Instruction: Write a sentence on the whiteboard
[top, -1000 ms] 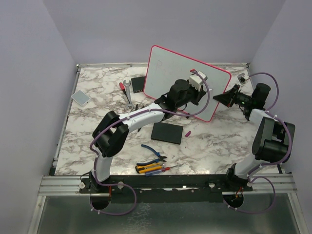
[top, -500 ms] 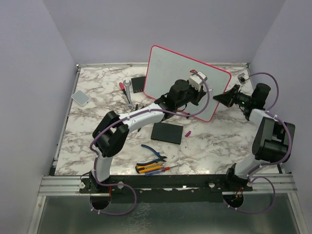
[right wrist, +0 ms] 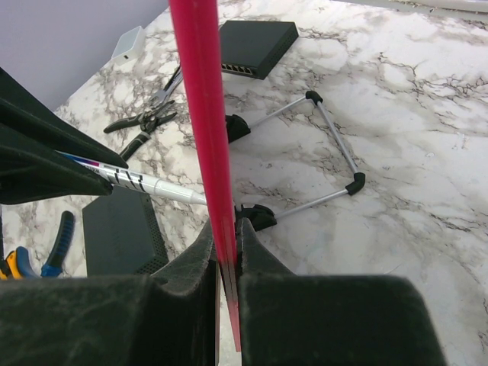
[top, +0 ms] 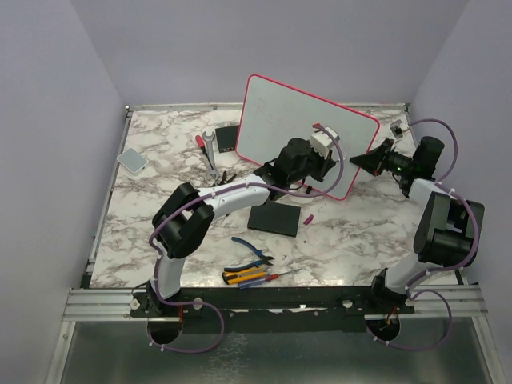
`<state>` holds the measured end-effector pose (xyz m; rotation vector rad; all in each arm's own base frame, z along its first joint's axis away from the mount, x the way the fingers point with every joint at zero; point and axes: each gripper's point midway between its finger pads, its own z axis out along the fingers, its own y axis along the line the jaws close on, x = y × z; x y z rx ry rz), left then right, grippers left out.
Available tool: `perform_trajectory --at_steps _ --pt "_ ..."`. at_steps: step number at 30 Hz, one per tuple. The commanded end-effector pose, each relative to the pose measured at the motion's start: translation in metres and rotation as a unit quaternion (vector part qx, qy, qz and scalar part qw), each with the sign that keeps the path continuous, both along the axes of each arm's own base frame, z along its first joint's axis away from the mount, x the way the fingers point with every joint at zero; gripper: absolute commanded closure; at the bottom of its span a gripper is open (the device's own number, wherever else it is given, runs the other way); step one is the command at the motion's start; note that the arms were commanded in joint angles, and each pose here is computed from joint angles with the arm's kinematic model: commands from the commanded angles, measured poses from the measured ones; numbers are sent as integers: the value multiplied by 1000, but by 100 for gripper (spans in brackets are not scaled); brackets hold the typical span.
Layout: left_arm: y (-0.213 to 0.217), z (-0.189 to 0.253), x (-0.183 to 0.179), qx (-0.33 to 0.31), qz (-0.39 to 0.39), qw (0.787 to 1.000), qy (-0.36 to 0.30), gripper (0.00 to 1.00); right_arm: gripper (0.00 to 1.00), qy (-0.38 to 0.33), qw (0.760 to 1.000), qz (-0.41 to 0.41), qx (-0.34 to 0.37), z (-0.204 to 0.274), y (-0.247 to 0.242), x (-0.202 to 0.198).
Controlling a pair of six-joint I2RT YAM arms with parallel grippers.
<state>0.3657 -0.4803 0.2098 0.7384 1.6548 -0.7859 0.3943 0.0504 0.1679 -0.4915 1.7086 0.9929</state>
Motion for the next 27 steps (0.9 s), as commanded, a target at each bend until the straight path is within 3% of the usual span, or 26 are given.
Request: perform_trajectory --at_steps 1,6,16,27 --pt "6 0 1 4 8 1000 -2 100 99 28 999 -23 -9 -21 -2 2" --pt "8 27 2 -16 11 1000 -19 100 97 24 999 -22 -8 -17 -1 0" --pt "18 53 -3 -29 19 999 -36 100 63 2 999 -41 -15 -4 -3 -1" --pt "23 58 -6 -30 20 999 -39 100 47 -31 998 -53 -16 13 -3 -2"
